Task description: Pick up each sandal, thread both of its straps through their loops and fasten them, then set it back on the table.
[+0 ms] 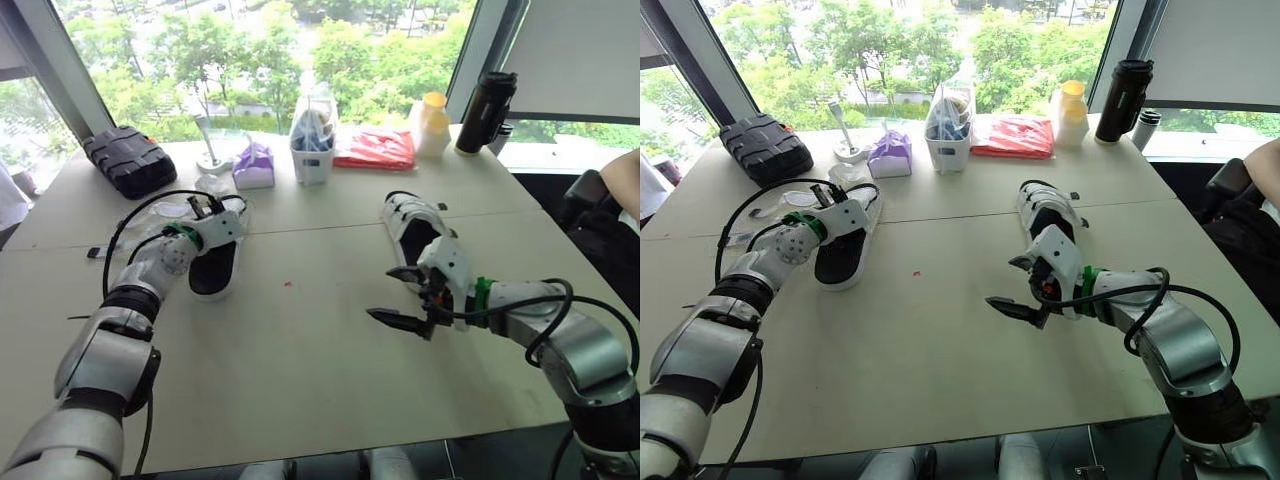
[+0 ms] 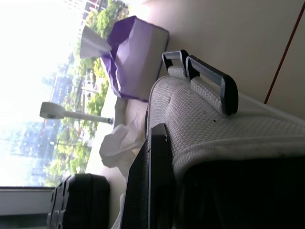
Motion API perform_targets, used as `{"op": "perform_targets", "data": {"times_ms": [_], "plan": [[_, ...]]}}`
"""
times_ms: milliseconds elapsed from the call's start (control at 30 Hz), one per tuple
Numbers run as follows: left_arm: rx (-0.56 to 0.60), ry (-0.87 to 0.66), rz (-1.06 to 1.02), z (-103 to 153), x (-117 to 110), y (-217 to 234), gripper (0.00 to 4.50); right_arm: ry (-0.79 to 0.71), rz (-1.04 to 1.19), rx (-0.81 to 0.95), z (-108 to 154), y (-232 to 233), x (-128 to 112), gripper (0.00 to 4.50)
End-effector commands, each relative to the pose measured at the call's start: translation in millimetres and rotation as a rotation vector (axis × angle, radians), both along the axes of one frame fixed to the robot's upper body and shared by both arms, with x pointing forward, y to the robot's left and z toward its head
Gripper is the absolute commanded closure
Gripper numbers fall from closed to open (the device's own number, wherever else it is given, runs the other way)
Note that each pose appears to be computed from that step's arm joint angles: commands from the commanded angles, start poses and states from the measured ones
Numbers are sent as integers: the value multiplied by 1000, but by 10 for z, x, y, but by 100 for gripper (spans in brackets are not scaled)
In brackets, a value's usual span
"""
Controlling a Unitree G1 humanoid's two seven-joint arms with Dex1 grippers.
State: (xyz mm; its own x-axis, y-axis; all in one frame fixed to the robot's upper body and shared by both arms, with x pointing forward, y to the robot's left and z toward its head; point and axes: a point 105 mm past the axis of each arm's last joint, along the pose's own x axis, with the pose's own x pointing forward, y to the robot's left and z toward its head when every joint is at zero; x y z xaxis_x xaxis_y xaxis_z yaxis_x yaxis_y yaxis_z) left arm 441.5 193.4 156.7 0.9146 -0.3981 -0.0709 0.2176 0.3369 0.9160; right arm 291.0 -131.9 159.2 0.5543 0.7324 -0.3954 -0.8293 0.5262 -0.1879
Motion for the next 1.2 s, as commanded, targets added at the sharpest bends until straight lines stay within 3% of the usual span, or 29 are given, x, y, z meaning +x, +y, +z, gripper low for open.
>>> {"op": "perform_targets", "data": {"times_ms": [33,167,300,533,867,1200], "plan": [[-7,-109,-416,337,-392,-539,447,-70,-10,-22,176,-125,81,0],[185,-99,-794,196,-926,-831,447,-87,-29,-55,235,-276,170,0],[231,-92,-987,114,-1188,-920,447,-103,-44,-77,262,-378,226,0],[375,-81,-1200,-118,-1432,-982,447,-109,-53,-88,258,-428,207,0],[379,-144,-1330,-188,-1643,-1090,447,-109,-49,-88,219,-390,164,0],[401,-92,-1345,-364,-1709,-1062,447,-108,-33,-86,183,-328,164,0]]}}
